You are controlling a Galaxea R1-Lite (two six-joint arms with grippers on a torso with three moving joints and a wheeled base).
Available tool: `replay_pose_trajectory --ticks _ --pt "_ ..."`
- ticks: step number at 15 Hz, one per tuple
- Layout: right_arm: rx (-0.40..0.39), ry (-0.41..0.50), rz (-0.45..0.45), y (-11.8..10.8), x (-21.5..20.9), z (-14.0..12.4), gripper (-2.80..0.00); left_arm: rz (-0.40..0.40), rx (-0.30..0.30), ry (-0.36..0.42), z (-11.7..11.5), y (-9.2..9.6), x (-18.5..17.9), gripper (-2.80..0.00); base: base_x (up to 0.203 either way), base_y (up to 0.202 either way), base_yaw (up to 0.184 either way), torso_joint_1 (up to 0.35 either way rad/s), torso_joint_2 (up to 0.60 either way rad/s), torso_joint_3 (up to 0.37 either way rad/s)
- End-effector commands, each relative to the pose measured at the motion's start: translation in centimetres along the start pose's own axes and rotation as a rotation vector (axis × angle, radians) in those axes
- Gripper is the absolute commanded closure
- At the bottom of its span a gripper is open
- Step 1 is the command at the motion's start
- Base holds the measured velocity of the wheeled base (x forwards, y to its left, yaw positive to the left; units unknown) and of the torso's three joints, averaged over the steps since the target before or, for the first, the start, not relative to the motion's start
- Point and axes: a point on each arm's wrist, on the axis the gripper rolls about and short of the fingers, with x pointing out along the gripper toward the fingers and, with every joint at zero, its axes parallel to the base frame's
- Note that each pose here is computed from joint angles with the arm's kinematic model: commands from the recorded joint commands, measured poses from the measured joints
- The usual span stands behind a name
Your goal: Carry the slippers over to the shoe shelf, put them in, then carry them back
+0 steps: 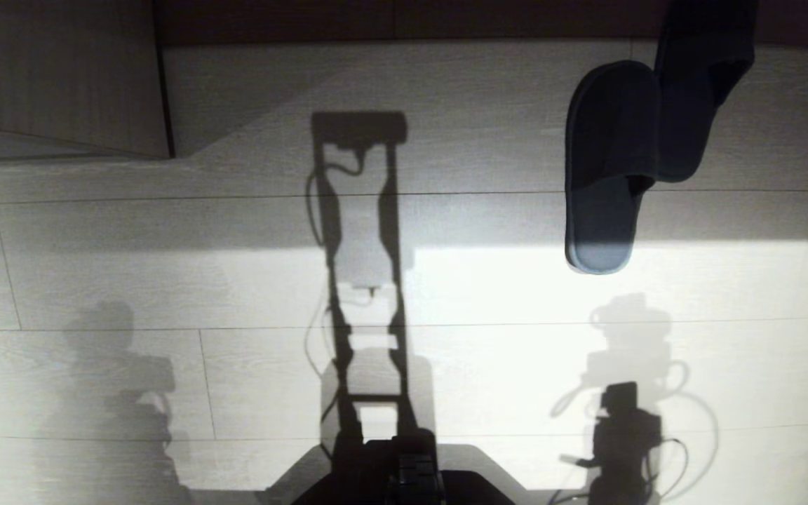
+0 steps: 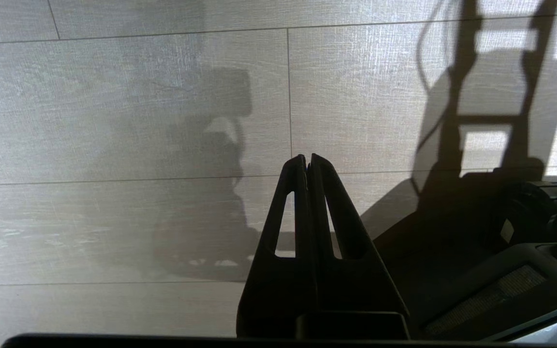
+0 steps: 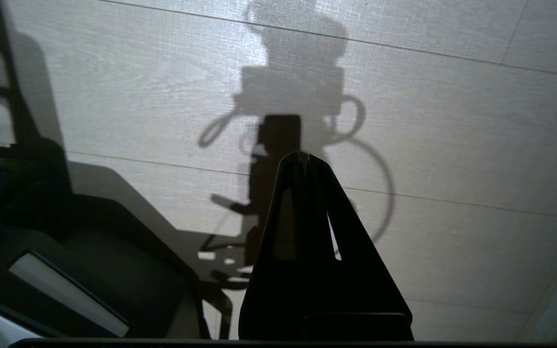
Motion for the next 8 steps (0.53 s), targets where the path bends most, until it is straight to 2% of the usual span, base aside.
replay_pose_trajectory --ticks 1,8 --pt "0.044 0.0 0.011 0.11 -0.56 -0.89 0.0 0.0 0.0 -0.001 0.0 0.0 0.0 0.0 0.0 0.0 0.0 0.0 0.0 0.0" --pt "0.065 -0.009 0.001 0.08 -0.57 -0.81 0.0 0.0 0.0 -0.001 0.0 0.0 0.0 0.0 0.0 0.0 0.0 0.0 0.0 0.0"
